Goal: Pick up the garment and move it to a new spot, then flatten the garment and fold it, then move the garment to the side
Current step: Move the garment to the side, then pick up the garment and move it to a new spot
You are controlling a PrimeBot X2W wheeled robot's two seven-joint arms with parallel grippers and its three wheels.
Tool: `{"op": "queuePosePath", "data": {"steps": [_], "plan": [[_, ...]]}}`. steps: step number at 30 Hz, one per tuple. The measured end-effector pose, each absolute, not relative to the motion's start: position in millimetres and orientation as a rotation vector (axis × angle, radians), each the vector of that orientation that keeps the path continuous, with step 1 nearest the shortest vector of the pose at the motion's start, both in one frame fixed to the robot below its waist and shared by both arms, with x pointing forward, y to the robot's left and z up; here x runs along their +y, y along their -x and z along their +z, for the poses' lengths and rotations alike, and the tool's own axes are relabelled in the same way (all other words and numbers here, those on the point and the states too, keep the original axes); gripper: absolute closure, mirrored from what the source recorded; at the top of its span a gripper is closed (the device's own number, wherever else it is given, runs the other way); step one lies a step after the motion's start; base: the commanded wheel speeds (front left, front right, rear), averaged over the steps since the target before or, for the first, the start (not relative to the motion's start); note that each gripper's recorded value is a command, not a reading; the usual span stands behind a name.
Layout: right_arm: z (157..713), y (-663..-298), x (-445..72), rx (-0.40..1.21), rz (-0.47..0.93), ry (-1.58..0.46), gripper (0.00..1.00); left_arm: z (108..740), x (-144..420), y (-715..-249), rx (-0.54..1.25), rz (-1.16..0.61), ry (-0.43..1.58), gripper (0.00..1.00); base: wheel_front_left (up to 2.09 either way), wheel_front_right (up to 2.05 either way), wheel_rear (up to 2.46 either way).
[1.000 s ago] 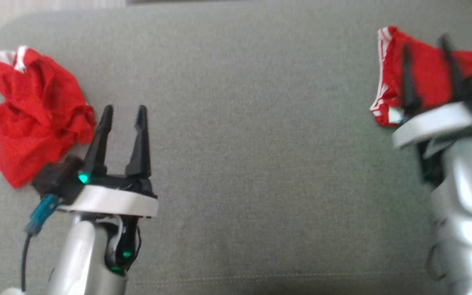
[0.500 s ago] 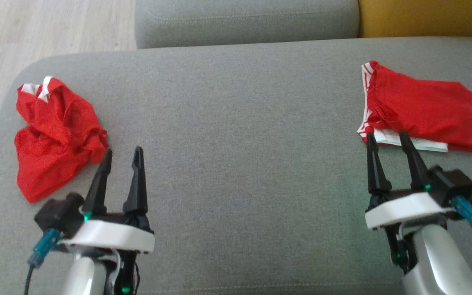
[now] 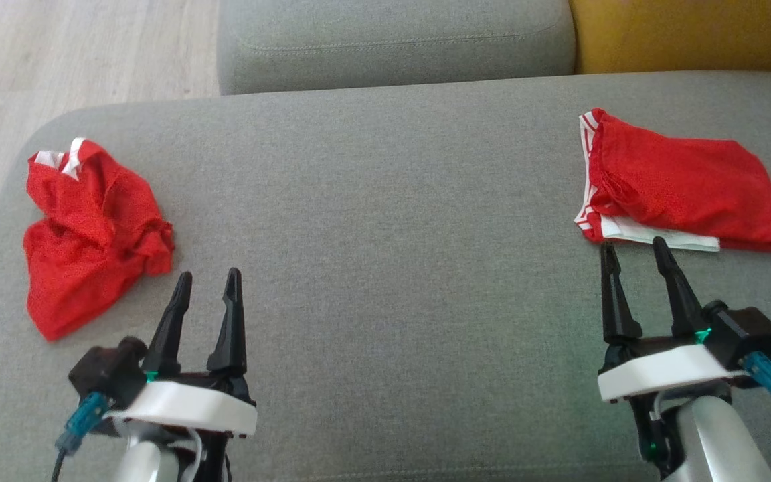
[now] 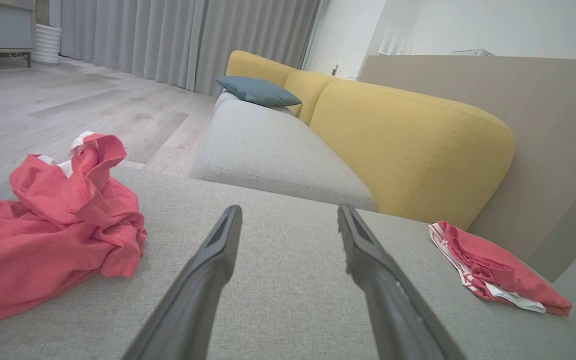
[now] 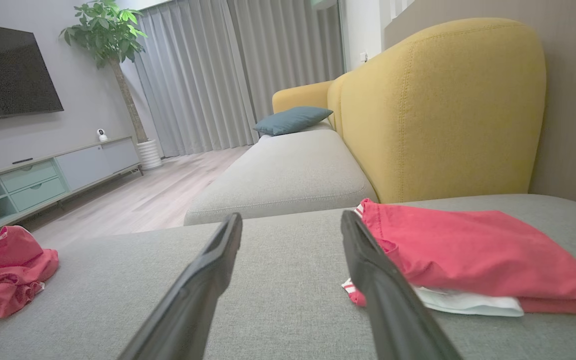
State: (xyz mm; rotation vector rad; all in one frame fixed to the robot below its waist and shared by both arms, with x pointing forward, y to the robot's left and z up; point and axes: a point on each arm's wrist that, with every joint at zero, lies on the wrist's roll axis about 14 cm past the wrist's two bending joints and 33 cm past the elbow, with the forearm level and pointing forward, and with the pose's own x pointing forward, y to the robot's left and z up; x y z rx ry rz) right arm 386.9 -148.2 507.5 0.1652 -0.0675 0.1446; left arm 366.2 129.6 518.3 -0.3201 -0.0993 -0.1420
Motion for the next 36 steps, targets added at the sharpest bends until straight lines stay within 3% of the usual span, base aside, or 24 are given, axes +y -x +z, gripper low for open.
{"op": "queuePosePath", "data": {"steps": [25,36], "plan": [[508,-388,-149,-0.069,0.138,-0.19,0.0,516,128,-366,-0.092,-0.145,0.32,0.0,0.0,0.0,0.0],[498,-394,-112,-0.03,0.243,-0.203,0.0,515,159,-354,-0.104,-0.046,0.312,0.0,0.0,0.0,0.0]]}}
